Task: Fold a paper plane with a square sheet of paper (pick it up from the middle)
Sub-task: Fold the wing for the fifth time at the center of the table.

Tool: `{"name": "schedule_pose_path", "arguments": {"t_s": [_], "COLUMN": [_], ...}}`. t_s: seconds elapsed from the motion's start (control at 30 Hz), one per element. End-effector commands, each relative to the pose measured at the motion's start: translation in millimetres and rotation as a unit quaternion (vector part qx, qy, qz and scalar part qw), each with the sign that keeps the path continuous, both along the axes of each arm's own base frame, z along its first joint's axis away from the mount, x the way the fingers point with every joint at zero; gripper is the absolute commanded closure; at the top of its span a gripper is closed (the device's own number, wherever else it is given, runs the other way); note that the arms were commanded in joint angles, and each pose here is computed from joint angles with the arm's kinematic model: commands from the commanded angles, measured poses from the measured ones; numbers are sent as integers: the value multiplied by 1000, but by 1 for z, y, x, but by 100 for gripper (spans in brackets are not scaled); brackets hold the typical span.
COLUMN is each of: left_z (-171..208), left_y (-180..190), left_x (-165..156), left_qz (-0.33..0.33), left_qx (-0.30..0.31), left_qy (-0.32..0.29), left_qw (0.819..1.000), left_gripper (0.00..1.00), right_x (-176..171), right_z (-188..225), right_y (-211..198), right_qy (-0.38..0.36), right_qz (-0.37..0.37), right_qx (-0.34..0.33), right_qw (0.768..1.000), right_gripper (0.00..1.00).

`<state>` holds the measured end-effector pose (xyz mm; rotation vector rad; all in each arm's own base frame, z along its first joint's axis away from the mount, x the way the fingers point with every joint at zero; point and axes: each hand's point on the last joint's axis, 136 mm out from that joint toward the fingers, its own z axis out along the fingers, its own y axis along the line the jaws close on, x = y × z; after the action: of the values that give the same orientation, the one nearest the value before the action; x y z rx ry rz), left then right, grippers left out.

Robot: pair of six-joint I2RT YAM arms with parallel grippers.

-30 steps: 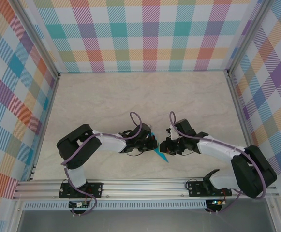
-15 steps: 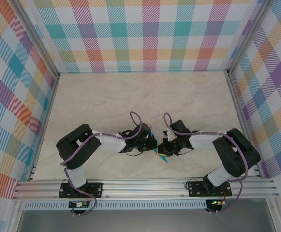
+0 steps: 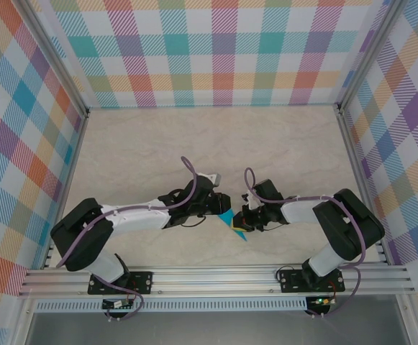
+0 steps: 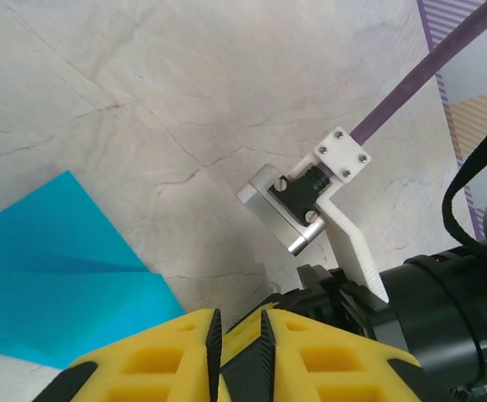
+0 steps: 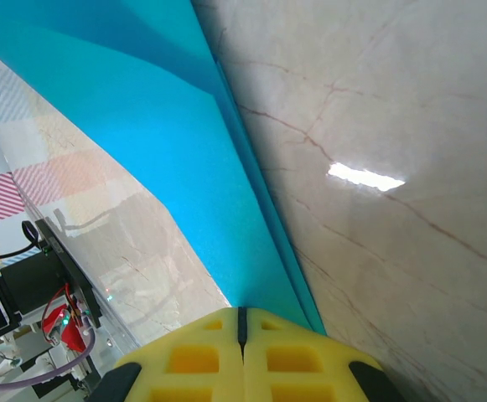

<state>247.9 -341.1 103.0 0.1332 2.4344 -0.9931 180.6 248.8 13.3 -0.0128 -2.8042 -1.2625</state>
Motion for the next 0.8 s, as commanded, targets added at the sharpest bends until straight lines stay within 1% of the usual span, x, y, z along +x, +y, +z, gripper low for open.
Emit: {"name": "schedule_pose_path", "arguments": {"t_s": [0.0,0.1,0.23,0.3,0.5,0.67,0.77], "left_z": [-20,-26,-24,-26,-46,-57,-68], "left_y": [21,19,8,4,4,3,12], "left_x": [0,-1,1,2,5,5,9], "left_qz": [29,29,18,14,21,20,36], "left_qx": [22,13,-11,-11,12,19,43], "left_qy": [4,8,5,8,24,32,29], "left_qw": [999,999,1000,1000,999,999,998], "left_gripper": [79,80,81,81,81,82,82], "right_x": [-16,-15,-16,-16,-15,-15,-16], "right_z": [-29,-27,-26,-26,-26,-27,-27], "right_y": [-23,-23,-25,-25,-25,-26,-26], "right_qy": [34,33,31,31,30,31,32], "right_qz": [-22,-23,-23,-22,-23,-23,-23], "right_qx": [-67,-67,-71,-73,-72,-75,-76], "right_qw": [997,997,997,997,997,996,996], "right_gripper": [97,97,97,97,97,97,98]}}
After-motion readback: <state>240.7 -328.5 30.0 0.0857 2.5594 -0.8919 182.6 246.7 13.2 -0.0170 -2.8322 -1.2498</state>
